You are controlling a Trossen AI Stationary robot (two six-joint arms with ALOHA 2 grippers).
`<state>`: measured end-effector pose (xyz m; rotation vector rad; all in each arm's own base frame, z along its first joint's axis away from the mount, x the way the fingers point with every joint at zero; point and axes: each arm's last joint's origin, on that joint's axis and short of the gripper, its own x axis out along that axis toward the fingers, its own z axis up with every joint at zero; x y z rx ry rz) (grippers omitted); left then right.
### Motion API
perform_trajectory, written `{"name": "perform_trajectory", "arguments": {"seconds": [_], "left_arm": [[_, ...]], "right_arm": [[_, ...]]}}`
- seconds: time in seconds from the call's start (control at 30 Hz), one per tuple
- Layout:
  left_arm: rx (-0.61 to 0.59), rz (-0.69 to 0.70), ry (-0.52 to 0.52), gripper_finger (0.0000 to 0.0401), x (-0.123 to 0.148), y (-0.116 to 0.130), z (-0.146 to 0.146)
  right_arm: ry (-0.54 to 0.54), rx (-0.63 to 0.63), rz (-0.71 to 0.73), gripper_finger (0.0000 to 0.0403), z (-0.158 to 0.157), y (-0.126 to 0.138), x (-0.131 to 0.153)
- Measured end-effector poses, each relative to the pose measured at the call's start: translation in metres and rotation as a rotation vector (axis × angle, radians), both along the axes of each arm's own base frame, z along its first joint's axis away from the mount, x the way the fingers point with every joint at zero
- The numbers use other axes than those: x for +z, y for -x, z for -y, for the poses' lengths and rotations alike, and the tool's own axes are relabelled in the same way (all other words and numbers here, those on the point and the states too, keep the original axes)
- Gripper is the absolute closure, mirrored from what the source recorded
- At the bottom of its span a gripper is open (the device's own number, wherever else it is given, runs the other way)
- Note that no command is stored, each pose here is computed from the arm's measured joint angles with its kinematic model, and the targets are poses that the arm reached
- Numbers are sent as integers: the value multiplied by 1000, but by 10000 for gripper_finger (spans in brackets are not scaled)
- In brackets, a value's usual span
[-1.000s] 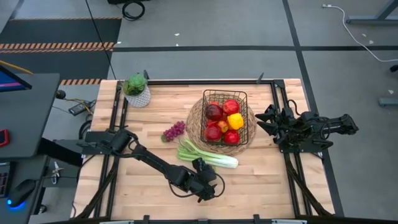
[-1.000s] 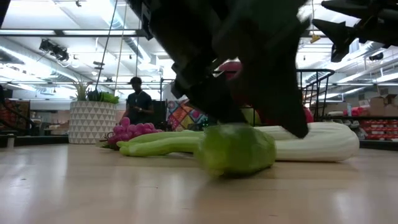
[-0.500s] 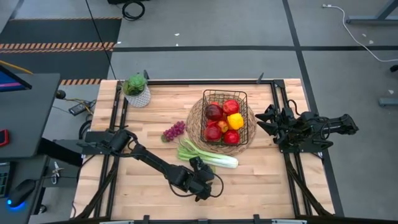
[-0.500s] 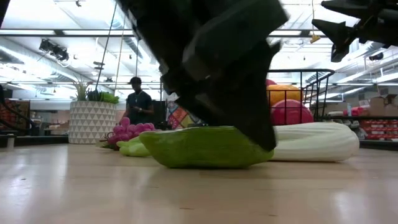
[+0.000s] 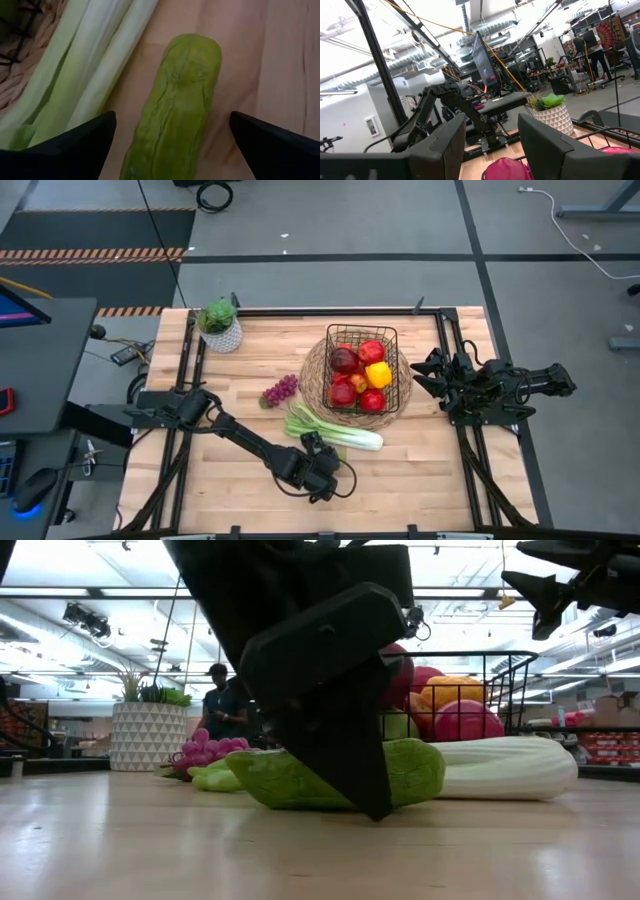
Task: Build produce basket
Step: Put the cucumber into the wire basket
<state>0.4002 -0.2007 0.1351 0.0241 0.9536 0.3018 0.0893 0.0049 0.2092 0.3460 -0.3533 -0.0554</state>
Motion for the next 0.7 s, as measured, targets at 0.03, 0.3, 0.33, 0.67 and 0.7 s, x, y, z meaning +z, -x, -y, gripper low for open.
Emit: {"name": "perform_trajectory", "arguments": {"seconds": [0.03,0.3,0.33,0.67,0.7], "left_arm": [[-12,-5,-8,4,0,0,0],[-75,-25,-49,71,0,0,0],[-81,-29,-54,81,0,0,-1],[-161,-63,-109,179,11,2,-5],[-162,-53,-110,188,16,3,-6]], "right_arm": [[0,0,0,215,0,0,0],[0,0,0,215,0,0,0],[0,0,0,215,0,0,0],[0,0,0,215,0,0,0],[0,0,0,215,0,0,0]]}}
